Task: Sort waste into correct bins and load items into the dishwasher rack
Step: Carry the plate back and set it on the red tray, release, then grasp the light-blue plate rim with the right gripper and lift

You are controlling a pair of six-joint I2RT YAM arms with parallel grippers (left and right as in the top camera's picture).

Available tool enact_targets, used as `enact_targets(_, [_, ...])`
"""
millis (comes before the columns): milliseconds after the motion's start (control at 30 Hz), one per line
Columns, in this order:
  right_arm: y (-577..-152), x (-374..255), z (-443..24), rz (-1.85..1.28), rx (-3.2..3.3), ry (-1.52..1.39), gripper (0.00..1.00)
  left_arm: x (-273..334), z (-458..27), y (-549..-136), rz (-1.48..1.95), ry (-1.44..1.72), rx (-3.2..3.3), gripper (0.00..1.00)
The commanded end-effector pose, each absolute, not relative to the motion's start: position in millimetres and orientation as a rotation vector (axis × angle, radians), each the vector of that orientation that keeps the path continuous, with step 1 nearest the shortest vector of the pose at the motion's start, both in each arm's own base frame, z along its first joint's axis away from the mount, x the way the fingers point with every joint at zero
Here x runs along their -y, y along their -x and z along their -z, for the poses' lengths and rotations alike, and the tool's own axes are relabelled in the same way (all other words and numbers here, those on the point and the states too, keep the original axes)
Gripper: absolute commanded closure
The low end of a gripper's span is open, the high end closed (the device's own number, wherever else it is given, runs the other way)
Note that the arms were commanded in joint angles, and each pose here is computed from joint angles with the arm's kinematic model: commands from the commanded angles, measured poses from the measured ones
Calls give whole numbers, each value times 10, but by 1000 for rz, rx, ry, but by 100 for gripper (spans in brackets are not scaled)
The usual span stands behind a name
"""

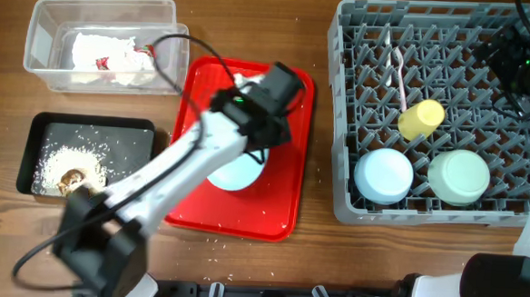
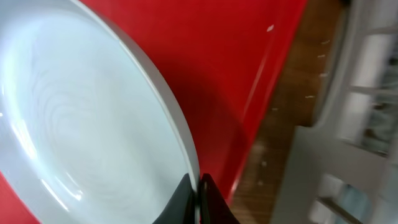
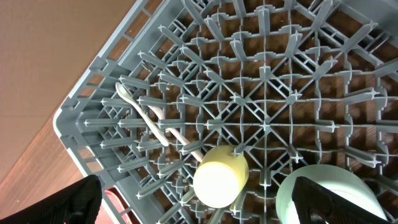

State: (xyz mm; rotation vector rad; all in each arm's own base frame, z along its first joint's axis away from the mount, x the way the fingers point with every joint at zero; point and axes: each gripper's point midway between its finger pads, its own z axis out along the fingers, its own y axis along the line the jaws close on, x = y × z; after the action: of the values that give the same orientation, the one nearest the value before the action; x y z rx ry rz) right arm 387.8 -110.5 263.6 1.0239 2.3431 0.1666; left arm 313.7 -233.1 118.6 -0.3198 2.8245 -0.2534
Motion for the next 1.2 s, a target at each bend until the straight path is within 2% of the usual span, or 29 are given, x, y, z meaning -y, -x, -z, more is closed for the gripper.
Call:
enact_targets(0, [-3883,1128,-2641,-156,-2331,-1043,0,2370,-829,-3086,100,317,-2862,96])
enact_targets(133, [-3884,1122,-2640,-156,-2332,-1041,0,2396,-779,-3045,84,298,-2877,96])
enact_targets(167, [-3885,1122,-2641,-156,-2332,-1041,0,2395,-779,-3043,83,298,-2878,92])
enact_targets(200, [-3885,1122,-2641,-157,-2332,-1041,0,2390,-777,-3037,79,297,-2880,84])
enact_targets(233, [-3884,1122,-2640,-156,-2332,-1041,0,2381,-775,-3028,73,296,-2884,71])
enact_targets(300, [-3885,1122,-2641,-156,-2332,-1041,0,2352,-813,-3013,67,289,-2887,9])
enact_targets(333, [-3885,1122,-2641,-156,-2332,-1041,0,2335,-851,-3009,66,293,-2886,0])
enact_targets(533, [-3885,1122,-2641,-157,-2332,-1041,0,1812,-1647,-3213,134,482,-2739,0])
enact_targets(667, [-3885,1122,-2641,-156,-2332,-1041,0,839,-2294,-3355,201,815,-2502,0])
enact_targets(767, [-3899,1064,-2643,-204,-2336,-1039,0,56,-2419,-3174,114,1084,-2404,0])
enact_targets(867, [-3905,1040,-2644,-229,-2331,-1055,0,-338,-2368,-2998,35,1249,-2382,0])
enact_targets(900, [-3895,877,-2632,-352,-2353,-1069,0,-474,-2343,-2940,9,1311,-2370,0])
enact_targets(967, [-3901,326,-2730,-751,-2420,-925,0,-696,-2336,-2890,-17,1402,-2322,0])
enact_targets(1033, [-3905,-329,-2933,-1015,-2451,-466,2,-837,-2335,-2851,-32,1459,-2288,0])
enact_targets(1100, [-3860,-727,-2878,-963,-2512,-250,4,-899,-2335,-2833,-38,1484,-2272,0])
enact_targets(1167, [-3792,-1145,-2646,-731,-2625,-87,4,-917,-2335,-2826,-40,1492,-2267,0])
